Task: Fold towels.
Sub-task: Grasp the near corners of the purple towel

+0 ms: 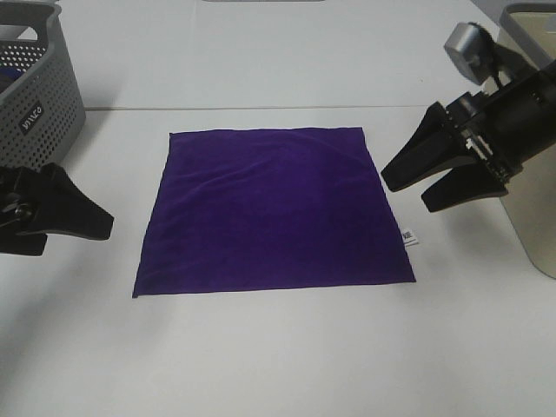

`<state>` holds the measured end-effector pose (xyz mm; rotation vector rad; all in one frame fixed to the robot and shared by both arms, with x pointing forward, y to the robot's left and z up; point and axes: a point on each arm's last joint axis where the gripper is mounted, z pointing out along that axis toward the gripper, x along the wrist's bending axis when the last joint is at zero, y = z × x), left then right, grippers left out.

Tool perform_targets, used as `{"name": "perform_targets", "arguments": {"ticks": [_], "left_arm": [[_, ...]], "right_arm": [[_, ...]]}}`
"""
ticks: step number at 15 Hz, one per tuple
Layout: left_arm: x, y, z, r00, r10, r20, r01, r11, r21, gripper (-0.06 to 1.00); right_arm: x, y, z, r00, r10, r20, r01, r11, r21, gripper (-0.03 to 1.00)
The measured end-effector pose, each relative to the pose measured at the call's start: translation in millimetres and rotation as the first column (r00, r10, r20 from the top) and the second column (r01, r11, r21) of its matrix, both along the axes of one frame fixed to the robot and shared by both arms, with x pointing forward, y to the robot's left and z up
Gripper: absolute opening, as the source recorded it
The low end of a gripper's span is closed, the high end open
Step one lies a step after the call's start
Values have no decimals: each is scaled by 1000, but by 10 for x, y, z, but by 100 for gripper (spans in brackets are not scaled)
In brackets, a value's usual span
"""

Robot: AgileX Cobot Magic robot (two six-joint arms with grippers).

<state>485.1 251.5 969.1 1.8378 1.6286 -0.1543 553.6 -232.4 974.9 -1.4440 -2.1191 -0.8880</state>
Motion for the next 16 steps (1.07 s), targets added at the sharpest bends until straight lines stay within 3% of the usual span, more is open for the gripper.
{"name": "perform_targets", "arguments": {"ticks": [4,6,9,10,13,16], "left_arm": [[71,1,-212,999,-39,-33,40,999,20,99],[160,0,-427,993,-38,-112,40,999,15,99],[323,-103,-641,980,-80,-181,81,997,-1,99],[415,-189,-754,976,-95,-194,98,995,9,98],[482,-156,-848,984,-50,-173,62,996,66,98],[499,-149,-866,985,-27,-169,39,997,71,98]], "right_arm": [[176,-67,-404,995,-102,-22,99,990,-98,98],[215,-127,-572,992,-122,-35,115,982,-150,98],[255,-376,-783,976,-195,-95,178,971,-159,98],[279,-409,-840,981,-184,-65,171,972,-162,98],[292,-401,-854,985,-168,-40,159,974,-161,98],[293,-398,-855,985,-168,-42,160,975,-157,98]]}}
